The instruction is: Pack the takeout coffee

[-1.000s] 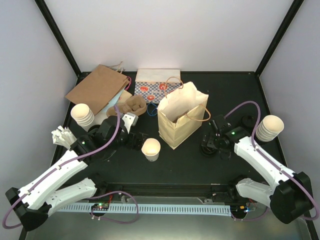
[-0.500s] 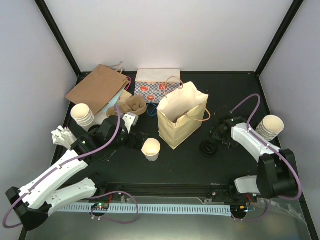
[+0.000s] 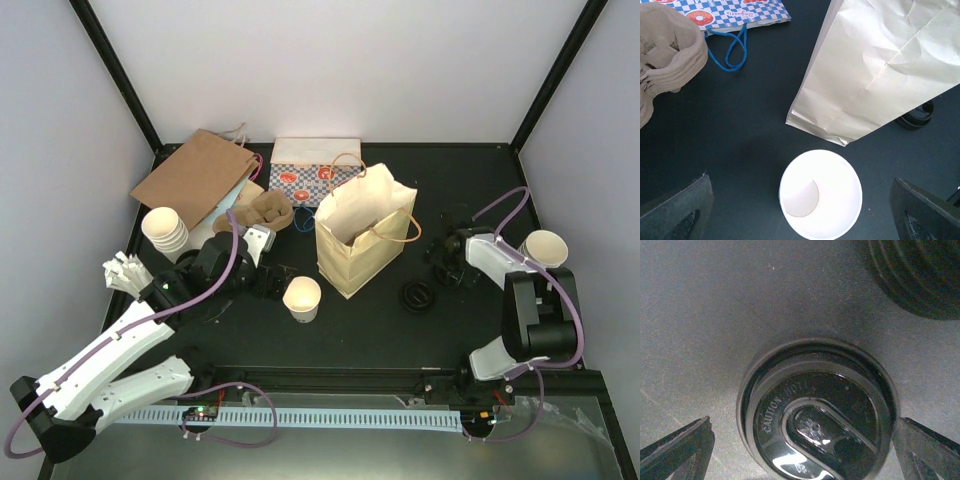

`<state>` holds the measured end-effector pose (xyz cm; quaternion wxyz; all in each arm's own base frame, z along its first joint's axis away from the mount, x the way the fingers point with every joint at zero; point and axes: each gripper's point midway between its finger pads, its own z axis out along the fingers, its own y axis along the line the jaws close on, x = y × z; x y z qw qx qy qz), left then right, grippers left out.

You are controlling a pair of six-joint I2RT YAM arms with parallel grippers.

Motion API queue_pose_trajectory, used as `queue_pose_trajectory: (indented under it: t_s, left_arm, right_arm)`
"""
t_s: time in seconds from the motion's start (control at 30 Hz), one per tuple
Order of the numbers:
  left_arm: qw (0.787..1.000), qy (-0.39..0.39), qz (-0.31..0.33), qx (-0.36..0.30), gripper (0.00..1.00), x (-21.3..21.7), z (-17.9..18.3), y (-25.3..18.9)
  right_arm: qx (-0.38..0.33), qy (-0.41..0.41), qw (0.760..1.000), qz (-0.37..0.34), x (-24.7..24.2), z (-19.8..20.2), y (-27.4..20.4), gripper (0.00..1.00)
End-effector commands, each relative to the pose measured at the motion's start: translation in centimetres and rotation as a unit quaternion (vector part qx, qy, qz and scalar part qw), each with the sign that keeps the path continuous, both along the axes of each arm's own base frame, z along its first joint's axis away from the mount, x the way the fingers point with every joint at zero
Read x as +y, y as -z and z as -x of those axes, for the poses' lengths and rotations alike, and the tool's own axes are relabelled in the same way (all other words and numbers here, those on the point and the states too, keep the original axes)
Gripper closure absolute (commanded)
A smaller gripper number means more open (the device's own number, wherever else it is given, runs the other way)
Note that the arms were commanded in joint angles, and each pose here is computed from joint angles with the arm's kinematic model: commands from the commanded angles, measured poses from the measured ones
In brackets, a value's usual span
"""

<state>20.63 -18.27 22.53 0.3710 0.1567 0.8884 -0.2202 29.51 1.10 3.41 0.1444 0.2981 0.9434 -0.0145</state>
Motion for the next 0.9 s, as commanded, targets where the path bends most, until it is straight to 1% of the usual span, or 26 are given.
queue_pose_trajectory:
  t_s: [0.0,0.13,0.3,0.37,0.57,0.63,0.87]
  left_arm:
    - [1.000,-0.005,0.015,-0.014,0.01,-0.2,-0.5,-1.0]
    - [1.000,-0.007,0.013,-0.016,0.01,-0.1,-0.6,-1.0]
    - [1.000,-0.007,0.013,-0.013,0.01,-0.2,-0.6,-1.0]
    - [1.000,-0.007,0.012,-0.013,0.01,-0.2,-0.7,-0.9]
    - [1.000,-0.007,0.011,-0.012,0.01,-0.2,-0.7,-0.9]
    - [1.000,-0.007,0.011,-0.012,0.01,-0.2,-0.7,-0.9]
    - [1.000,-0.004,0.014,-0.010,0.01,-0.5,-0.8,-1.0]
  right_arm:
    - [-0.011,0.007,1.000,-0.014,-0.1,-1.3,0.5,0.00]
    - [0.000,0.010,1.000,-0.009,-0.6,-1.1,1.3,0.01]
    - [0.008,0.009,1.000,-0.002,-0.9,-1.1,1.7,0.10]
    - [0.010,0.008,1.000,0.001,-0.9,-1.0,1.7,0.15]
    - [0.004,0.000,1.000,0.006,-1.1,-0.8,0.7,0.25]
    - [-0.003,-0.003,1.000,0.010,-1.2,-0.7,0.1,0.27]
    - [-0.021,-0.013,1.000,0.017,-1.5,0.2,-2.4,0.27]
